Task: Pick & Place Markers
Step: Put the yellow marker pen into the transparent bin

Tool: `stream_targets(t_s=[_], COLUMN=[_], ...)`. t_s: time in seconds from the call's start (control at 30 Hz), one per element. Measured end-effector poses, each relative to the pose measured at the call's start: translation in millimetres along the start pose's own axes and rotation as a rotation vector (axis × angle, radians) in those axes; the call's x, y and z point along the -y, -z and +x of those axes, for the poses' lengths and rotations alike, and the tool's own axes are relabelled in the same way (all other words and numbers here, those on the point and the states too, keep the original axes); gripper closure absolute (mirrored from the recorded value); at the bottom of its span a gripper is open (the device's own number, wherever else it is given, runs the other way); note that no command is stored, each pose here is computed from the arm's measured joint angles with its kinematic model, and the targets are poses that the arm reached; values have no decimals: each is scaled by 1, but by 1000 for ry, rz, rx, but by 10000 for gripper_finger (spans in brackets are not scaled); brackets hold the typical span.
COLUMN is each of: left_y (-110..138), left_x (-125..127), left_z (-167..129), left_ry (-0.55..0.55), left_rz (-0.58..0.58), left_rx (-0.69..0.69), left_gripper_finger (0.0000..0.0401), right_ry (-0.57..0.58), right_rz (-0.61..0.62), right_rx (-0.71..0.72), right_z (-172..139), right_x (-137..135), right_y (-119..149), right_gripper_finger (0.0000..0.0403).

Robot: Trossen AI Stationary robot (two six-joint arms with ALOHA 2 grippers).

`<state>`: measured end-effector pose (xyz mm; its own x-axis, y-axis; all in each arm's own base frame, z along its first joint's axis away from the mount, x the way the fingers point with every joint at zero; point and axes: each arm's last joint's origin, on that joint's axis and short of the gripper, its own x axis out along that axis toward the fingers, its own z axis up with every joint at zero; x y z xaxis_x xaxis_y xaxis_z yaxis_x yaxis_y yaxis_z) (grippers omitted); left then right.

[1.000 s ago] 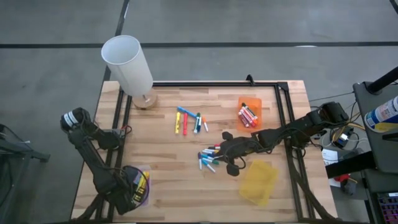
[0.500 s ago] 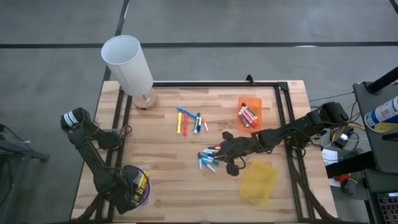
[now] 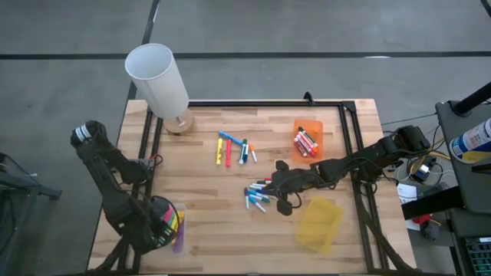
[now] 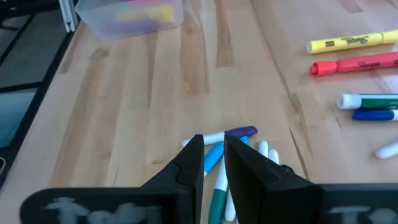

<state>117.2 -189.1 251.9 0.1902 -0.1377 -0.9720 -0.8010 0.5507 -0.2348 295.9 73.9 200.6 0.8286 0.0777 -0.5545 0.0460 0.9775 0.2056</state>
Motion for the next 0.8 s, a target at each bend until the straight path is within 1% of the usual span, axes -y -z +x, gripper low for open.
stream_targets(t_s=[0.07, 0.17, 0.43, 0.53, 0.6, 0.7, 0.8], left_y=[-3, -7, -12, -15, -19, -35, -62], left_x=[-3, -7, -14, -14, -14, -15, -19], left_z=[-7, -14, -23, -24, -24, -27, -30], left_ry=[38, 66, 94, 107, 111, 87, 9], left_rz=[23, 45, 97, 111, 104, 66, 7], left_rx=[24, 54, 89, 165, 229, 292, 349], left_gripper_finger=[275, 275, 275, 275, 275, 275, 275], right_ry=[-3, -1, -21, -16, 15, 71, 94], right_rz=[1, 4, 8, -4, -15, -41, -59], right_rx=[9, 17, 70, 72, 82, 113, 154], right_z=[0, 0, 0, 0, 0, -1, -1], right_x=[0, 0, -2, -2, -1, 0, 0], right_y=[-1, -3, -8, -9, -9, -11, -14], right_gripper_finger=[346, 346, 346, 346, 346, 346, 346])
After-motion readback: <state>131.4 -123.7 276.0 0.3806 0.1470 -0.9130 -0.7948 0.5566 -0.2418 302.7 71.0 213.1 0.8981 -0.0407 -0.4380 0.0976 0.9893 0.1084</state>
